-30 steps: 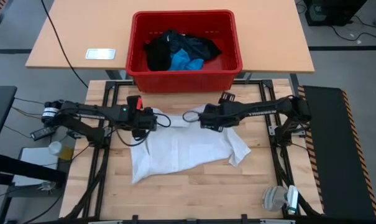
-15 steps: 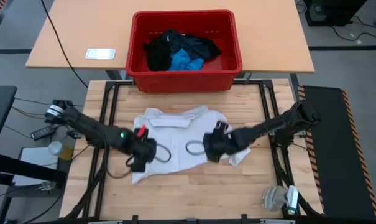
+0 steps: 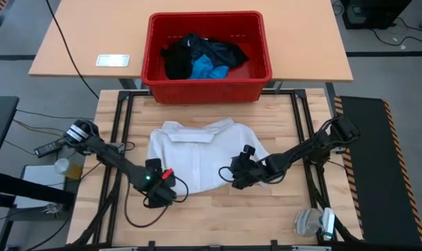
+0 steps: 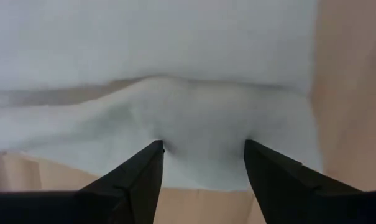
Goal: Fold laundry
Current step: Fold the white polo
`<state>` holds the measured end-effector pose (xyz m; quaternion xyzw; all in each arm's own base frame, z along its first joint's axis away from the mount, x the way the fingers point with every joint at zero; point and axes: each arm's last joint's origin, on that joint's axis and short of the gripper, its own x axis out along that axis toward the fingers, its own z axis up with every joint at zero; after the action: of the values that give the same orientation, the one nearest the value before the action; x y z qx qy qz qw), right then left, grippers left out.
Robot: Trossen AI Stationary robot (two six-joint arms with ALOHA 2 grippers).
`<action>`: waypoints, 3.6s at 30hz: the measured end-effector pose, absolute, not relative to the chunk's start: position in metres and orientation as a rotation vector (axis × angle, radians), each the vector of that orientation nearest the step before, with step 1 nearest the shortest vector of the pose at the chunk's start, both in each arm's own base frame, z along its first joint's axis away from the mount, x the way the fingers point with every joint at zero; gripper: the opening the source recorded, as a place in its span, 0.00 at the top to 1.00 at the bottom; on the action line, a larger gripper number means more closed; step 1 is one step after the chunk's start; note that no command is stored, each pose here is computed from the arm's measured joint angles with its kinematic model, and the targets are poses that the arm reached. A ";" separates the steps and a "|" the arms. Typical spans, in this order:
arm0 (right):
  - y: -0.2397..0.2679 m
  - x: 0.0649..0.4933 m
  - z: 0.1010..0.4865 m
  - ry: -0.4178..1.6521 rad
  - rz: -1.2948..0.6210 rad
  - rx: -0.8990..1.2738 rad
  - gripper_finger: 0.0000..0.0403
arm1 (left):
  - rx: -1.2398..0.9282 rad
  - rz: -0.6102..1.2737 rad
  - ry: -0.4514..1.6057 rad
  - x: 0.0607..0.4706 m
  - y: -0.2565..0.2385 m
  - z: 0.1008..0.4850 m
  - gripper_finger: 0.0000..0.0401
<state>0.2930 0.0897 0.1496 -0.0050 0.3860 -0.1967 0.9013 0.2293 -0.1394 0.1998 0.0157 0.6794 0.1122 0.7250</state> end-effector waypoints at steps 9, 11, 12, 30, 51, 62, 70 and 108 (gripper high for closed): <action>0.088 0.274 0.124 0.905 -0.294 0.111 0.43 | 0.216 0.134 1.643 0.232 -0.141 0.180 0.78; 0.091 0.270 0.122 0.931 -0.282 0.122 0.44 | 0.233 0.125 1.691 0.227 -0.140 0.181 0.93; 0.092 0.268 0.120 0.951 -0.278 0.119 0.44 | 0.236 0.127 1.713 0.225 -0.139 0.182 0.96; 0.088 0.220 0.163 1.304 -0.319 0.126 0.49 | 0.570 -0.214 2.007 0.174 -0.142 0.214 0.97; 0.086 0.203 0.239 1.018 -0.403 0.133 0.48 | 0.526 -0.067 1.716 0.187 -0.167 0.259 0.53; 0.094 0.220 0.231 0.965 -0.343 0.075 0.49 | 0.969 0.037 1.469 0.206 -0.132 0.248 0.40; 0.100 0.234 0.228 0.896 -0.302 0.072 0.49 | 0.976 -0.007 1.471 0.243 -0.069 0.196 0.48; 0.120 0.248 0.214 0.878 -0.275 0.001 0.50 | 0.648 0.012 1.456 0.272 0.043 0.193 0.98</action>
<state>0.2482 0.1199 0.2144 0.0007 0.4238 -0.1325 0.8960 0.2724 0.0433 0.1926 0.2907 0.6535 0.0054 0.6988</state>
